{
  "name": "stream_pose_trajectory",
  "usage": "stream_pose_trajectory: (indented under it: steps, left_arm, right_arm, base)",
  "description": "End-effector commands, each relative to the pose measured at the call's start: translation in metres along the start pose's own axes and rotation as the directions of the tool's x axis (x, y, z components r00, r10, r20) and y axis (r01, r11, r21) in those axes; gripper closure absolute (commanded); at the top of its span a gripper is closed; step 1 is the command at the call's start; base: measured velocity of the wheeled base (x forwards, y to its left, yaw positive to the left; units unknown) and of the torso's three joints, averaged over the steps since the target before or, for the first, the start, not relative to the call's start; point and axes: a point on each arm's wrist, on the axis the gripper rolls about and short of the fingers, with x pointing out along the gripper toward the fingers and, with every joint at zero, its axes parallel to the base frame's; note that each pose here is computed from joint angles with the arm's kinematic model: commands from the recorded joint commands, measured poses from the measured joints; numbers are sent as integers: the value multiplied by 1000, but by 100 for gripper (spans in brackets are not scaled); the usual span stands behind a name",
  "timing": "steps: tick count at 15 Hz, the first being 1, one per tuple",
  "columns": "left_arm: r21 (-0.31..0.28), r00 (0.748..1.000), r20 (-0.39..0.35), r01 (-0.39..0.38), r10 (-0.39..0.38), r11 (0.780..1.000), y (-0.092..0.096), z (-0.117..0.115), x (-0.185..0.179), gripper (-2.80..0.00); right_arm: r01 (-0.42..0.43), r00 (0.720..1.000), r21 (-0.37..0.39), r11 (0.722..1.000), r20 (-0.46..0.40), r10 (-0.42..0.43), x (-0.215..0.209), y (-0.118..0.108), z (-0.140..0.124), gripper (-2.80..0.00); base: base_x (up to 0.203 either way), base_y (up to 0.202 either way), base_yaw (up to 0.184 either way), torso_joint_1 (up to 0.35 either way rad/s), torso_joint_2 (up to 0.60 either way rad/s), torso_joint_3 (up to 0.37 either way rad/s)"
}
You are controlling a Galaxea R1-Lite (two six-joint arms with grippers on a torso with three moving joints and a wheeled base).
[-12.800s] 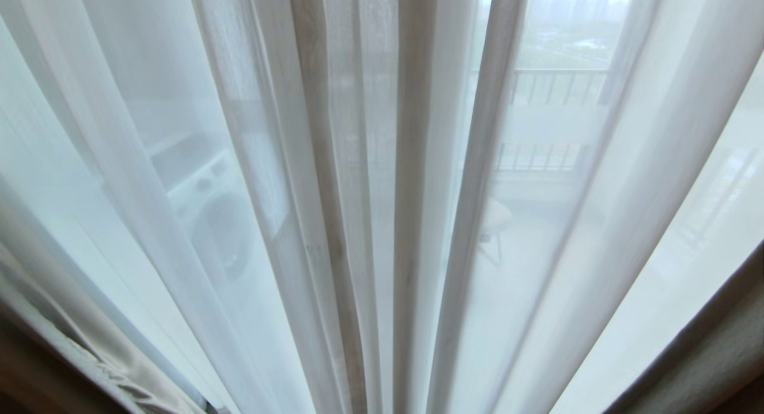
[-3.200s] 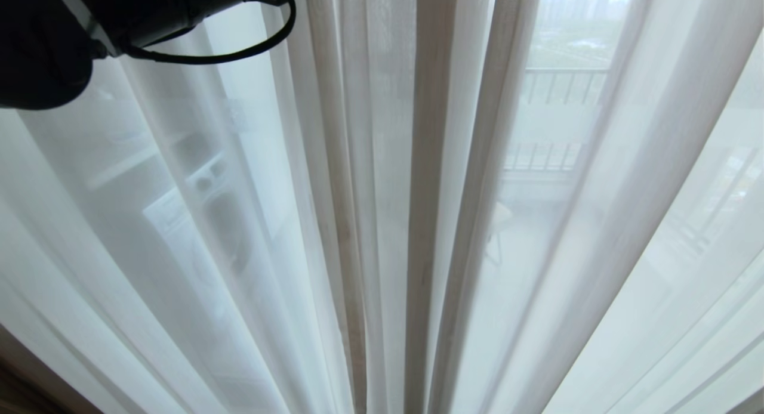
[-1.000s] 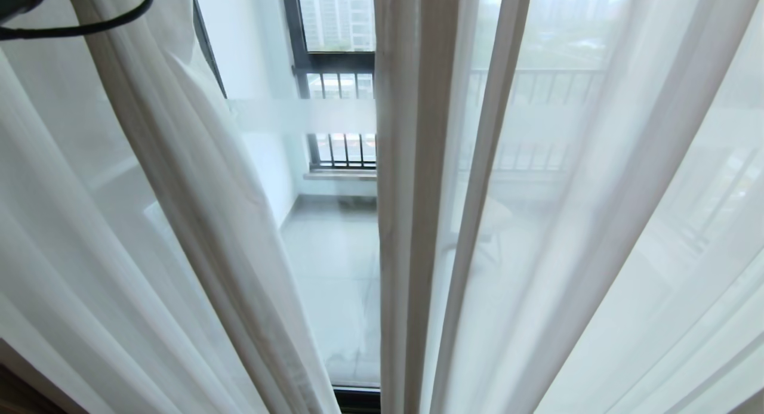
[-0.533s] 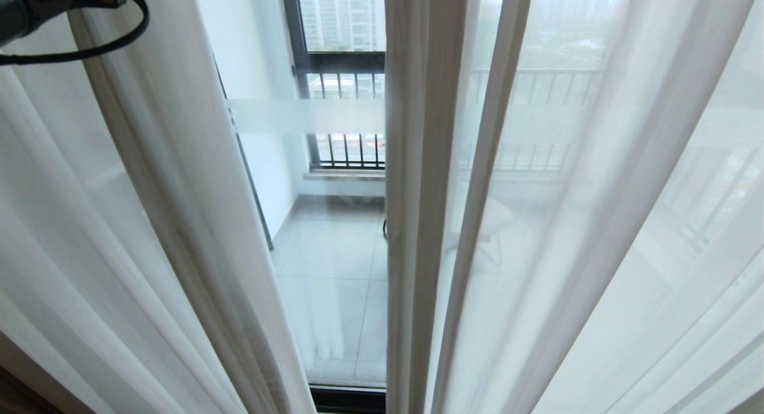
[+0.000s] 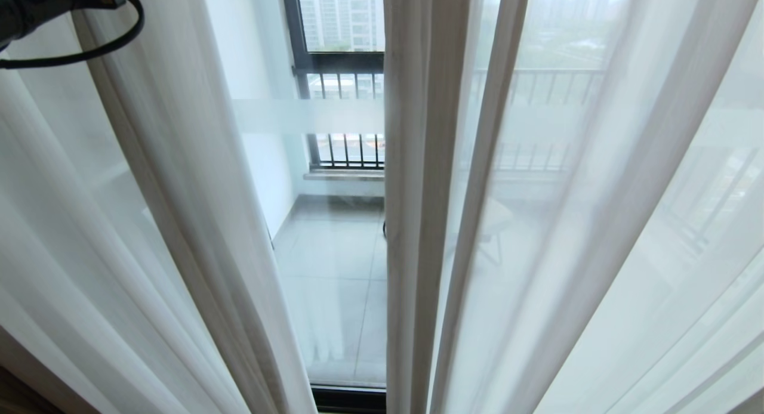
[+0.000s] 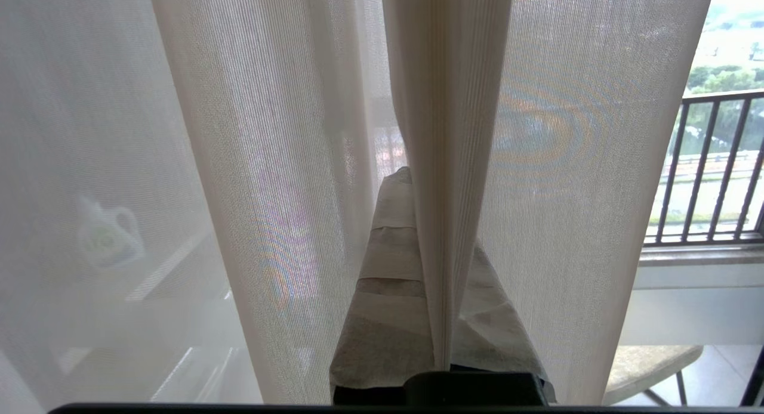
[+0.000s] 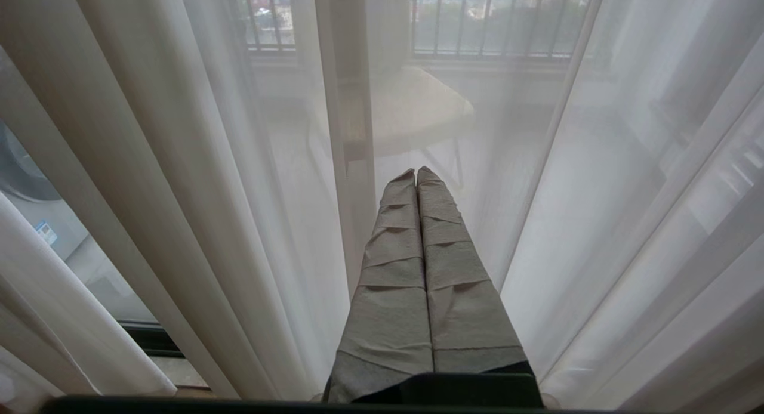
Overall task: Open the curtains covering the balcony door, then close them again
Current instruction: Pull the inner curtains open on both sides
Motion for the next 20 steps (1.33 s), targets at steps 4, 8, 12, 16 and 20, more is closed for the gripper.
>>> stream_pose_trajectory:
  steps: [4, 8, 12, 16, 20]
  left_arm:
    - [1, 1000, -19, -1, 1, 1000, 0, -6, 1, 0]
    - [2, 1000, -26, 0, 0, 1000, -1, -9, 0, 0]
    - [2, 999, -34, 0, 0, 1000, -1, -11, 0, 0]
    - [2, 999, -36, 1, -1, 1000, -1, -12, 1, 0]
    - [2, 999, -34, 0, 0, 1000, -1, -12, 1, 0]
  right_arm:
    - [0, 1000, 0, 1000, 0, 0, 0, 0, 0, 0]
    - [0, 1000, 0, 1000, 0, 0, 0, 0, 0, 0]
    - [0, 1000, 0, 1000, 0, 0, 0, 0, 0, 0]
    - [0, 1000, 0, 1000, 0, 0, 0, 0, 0, 0]
    - [0, 1000, 0, 1000, 0, 0, 0, 0, 0, 0]
  base:
    - [0, 0, 0, 0, 0, 0]
    - [0, 0, 0, 0, 0, 0]
    - [1, 129, -7, 1, 3, 4]
    - [0, 193, 1, 1, 1, 5]
    - [0, 190, 1, 3, 2, 2]
